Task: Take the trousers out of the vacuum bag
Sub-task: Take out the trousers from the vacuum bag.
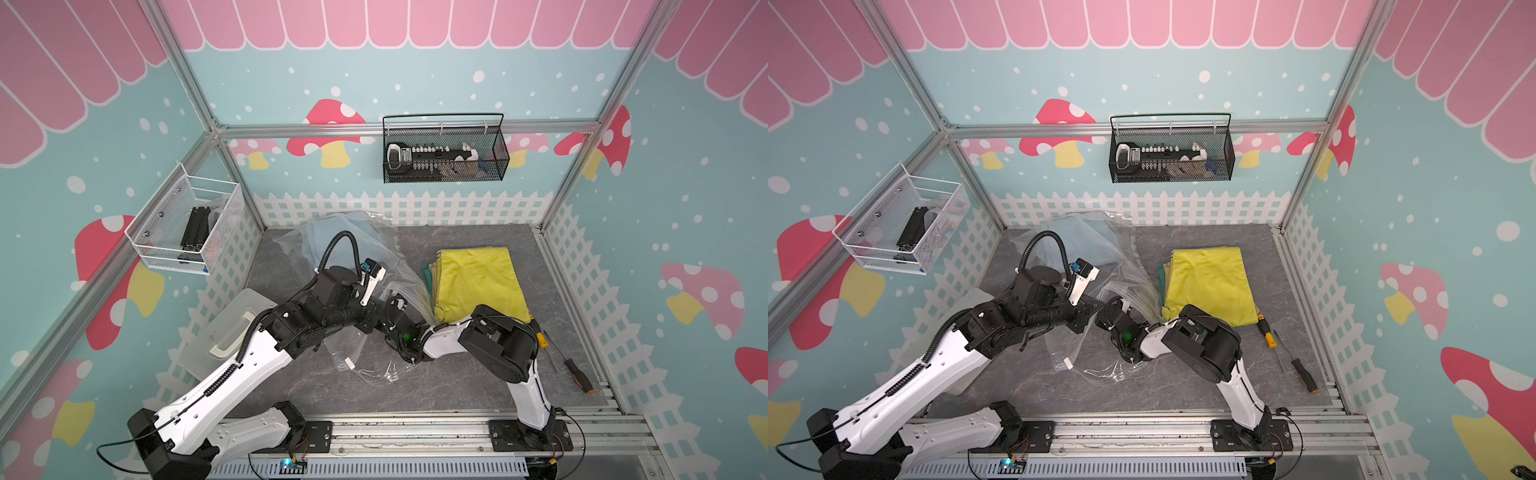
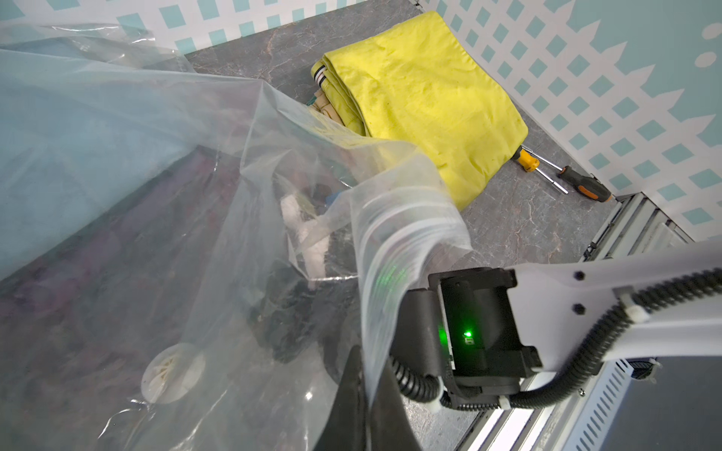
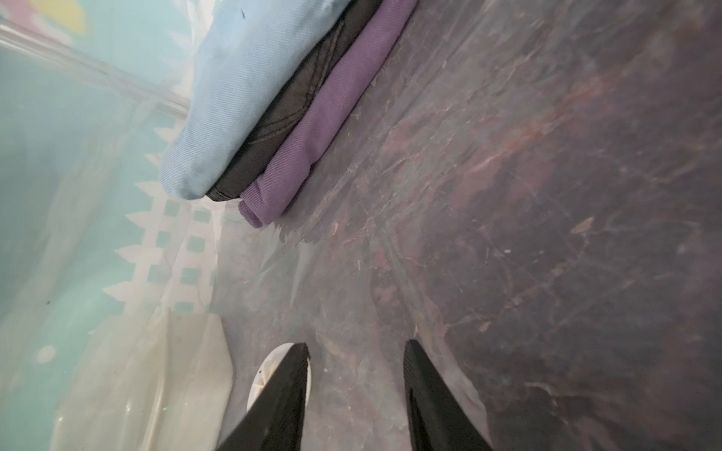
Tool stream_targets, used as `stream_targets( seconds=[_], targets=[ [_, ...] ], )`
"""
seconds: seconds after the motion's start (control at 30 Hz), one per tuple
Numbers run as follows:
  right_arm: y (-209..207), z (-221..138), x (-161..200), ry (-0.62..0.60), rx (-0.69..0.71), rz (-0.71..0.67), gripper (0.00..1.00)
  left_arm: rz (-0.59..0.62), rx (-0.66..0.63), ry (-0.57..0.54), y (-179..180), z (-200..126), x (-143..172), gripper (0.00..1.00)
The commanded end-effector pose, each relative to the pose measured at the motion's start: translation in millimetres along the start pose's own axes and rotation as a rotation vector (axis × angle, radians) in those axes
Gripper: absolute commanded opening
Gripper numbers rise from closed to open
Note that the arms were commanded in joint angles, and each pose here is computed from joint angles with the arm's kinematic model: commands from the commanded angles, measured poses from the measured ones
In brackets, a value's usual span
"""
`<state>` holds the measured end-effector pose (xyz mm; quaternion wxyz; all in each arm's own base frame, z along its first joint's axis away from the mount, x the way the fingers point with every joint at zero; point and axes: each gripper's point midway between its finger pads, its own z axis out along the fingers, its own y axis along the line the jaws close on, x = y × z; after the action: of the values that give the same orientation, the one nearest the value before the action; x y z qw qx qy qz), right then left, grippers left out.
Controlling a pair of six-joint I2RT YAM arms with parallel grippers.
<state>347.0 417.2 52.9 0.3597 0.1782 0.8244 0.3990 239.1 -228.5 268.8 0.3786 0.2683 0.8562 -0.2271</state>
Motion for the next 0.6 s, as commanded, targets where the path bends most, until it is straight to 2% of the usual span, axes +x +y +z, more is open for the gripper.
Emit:
stream_targets(
  seconds=[0.0, 0.33, 0.57],
  targets=[
    [18.6, 12.4, -11.0, -0.008, -0.077, 0.058, 0.42, 0.023, 0.034, -0.027, -4.5, -6.4, -1.5, 0.00],
    [40.0, 43.5, -44.2, 0.000, -0.189, 0.181, 0.48, 0.029, 0.085, -0.029, -9.3, -11.2, 0.8, 0.00],
    [35.0, 59.3, -69.6, -0.044, -0.213, 0.323, 0.52, 0.025, 0.109, -0.009, -11.2, -6.1, 3.4, 0.00]
  ],
)
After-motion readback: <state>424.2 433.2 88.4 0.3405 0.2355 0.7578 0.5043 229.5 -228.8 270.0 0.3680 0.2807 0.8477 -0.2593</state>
